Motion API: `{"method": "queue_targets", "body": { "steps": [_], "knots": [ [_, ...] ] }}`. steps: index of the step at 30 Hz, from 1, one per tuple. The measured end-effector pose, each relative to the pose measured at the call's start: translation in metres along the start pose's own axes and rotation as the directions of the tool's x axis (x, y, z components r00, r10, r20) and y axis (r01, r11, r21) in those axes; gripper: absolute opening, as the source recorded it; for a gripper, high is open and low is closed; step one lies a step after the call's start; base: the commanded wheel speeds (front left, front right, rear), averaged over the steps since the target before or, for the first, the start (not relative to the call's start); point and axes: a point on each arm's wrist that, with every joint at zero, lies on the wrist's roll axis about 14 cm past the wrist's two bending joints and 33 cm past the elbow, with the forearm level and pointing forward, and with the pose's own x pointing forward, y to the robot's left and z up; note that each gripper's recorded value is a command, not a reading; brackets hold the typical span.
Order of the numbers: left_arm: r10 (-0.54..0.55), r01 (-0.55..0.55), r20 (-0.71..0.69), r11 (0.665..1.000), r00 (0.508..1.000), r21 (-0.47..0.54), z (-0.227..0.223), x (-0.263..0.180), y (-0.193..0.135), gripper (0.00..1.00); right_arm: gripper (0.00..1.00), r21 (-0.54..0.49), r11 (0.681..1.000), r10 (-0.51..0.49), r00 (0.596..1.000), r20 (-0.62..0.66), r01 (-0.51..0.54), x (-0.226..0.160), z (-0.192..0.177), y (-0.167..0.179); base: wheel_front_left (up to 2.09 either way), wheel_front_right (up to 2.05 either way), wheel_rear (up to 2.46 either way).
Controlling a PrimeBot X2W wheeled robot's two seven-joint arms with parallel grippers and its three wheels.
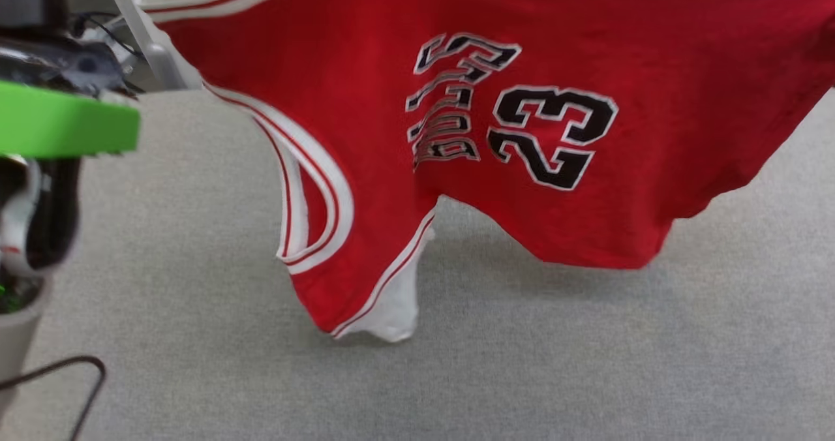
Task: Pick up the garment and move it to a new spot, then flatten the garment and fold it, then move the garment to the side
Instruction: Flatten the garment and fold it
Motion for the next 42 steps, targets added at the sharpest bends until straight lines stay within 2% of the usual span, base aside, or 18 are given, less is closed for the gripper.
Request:
{"method": "queue_targets", "body": {
  "steps": [9, 17, 21, 24, 25, 26, 34, 42],
  "knots": [
    [-0.084, 0.092, -0.088, 0.991, 0.993, 0.1, -0.043, 0.053, 0.015, 0.0, 0.0, -0.037, 0.998, -0.054, 0.998, 0.024, 0.054, 0.046, -0.005, -0.029, 0.0, 0.0, 0.0],
    [-0.104, 0.127, -0.146, 0.979, 0.984, 0.159, -0.106, 0.113, 0.036, 0.0, 0.0, -0.073, 0.994, -0.083, 0.997, -0.001, 0.083, 0.12, -0.037, -0.05, 0.0, 0.0, 0.0],
    [-0.088, 0.122, -0.163, 0.969, 0.983, 0.215, -0.138, 0.144, 0.051, 0.0, 0.0, -0.092, 0.992, -0.087, 0.996, 0.004, 0.087, 0.16, -0.053, -0.052, 0.0, 0.0, 0.0],
    [-0.054, 0.084, -0.12, 0.962, 0.991, 0.26, -0.149, 0.168, 0.064, 0.0, 0.0, -0.137, 0.987, -0.08, 0.996, 0.041, 0.085, 0.188, -0.058, -0.049, 0.0, 0.0, 0.0],
    [-0.032, 0.054, -0.08, 0.954, 0.996, 0.295, -0.16, 0.187, 0.074, 0.0, 0.0, -0.168, 0.982, -0.078, 0.993, 0.087, 0.092, 0.212, -0.062, -0.049, 0.0, 0.0, 0.0],
    [-0.03, 0.05, -0.068, 0.951, 0.997, 0.305, -0.165, 0.193, 0.075, 0.0, 0.0, -0.17, 0.98, -0.082, 0.991, 0.105, 0.099, 0.219, -0.063, -0.05, 0.0, 0.0, 0.0],
    [-0.001, 0.026, -0.085, 0.954, 0.996, 0.297, -0.236, 0.205, 0.086, 0.0, 0.0, -0.165, 0.978, -0.109, 0.988, 0.108, 0.125, 0.261, -0.109, -0.055, 0.0, 0.0, 0.0],
    [0.025, 0.024, -0.226, 0.977, 0.974, 0.214, -0.324, 0.17, 0.093, 0.0, 0.0, -0.148, 0.986, -0.078, 0.997, 0.017, 0.08, 0.278, -0.179, -0.038, 0.0, 0.0, 0.0]
  ]
}}
